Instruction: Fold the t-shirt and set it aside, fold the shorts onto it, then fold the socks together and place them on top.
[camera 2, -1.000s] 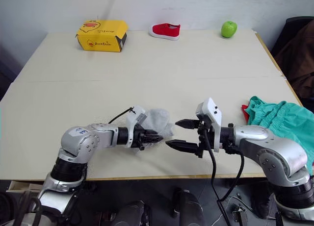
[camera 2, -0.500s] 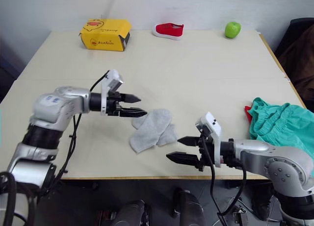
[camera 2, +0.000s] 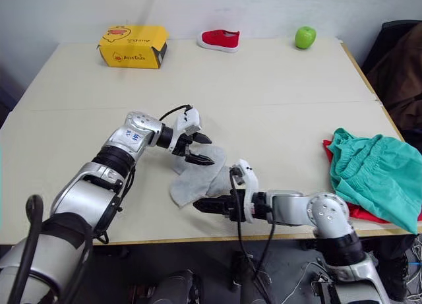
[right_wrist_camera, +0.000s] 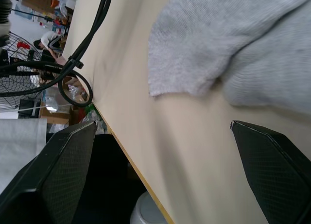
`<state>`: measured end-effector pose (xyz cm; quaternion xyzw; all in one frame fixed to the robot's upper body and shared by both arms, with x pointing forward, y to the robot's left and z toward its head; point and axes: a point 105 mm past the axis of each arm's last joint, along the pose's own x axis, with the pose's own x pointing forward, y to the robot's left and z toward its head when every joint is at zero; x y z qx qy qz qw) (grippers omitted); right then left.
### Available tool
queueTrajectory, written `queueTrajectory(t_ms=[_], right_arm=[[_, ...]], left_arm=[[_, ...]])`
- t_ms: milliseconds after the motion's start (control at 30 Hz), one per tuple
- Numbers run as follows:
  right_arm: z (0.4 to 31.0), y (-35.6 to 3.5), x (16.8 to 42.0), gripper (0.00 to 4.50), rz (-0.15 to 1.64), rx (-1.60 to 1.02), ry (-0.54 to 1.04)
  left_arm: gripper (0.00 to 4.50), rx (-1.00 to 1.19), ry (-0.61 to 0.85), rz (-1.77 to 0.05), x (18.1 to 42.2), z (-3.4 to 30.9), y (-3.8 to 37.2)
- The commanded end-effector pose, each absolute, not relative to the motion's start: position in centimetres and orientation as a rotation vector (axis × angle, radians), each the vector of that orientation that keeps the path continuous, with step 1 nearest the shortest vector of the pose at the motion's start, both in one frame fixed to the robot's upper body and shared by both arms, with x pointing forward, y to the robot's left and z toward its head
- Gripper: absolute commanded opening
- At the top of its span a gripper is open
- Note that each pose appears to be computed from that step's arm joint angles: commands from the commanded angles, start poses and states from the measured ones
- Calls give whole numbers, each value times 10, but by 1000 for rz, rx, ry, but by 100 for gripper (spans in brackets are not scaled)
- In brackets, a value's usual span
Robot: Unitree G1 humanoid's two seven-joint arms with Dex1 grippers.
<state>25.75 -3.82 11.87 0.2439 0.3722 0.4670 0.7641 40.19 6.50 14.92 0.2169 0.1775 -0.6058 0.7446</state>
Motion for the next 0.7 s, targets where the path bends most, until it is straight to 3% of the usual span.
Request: queueTrajectory(t_ms=[33, 200, 233, 300, 700], right_arm=[[117, -28, 255, 450, 1028, 544, 831], [102, -23, 272, 450, 927, 525, 848], [98, -25, 277, 450, 893, 516, 850], [96, -27, 280, 409, 863, 549, 847], [95, -23, 274, 4, 867, 528, 816]], left_arm=[[436, 480, 338, -1299, 408, 162, 63], [436, 496, 349, -1291, 408, 154, 65], [418, 490, 348, -1288, 408, 154, 67], [377, 477, 356, -1289, 407, 152, 71], [3, 467, 369, -1294, 404, 144, 72]])
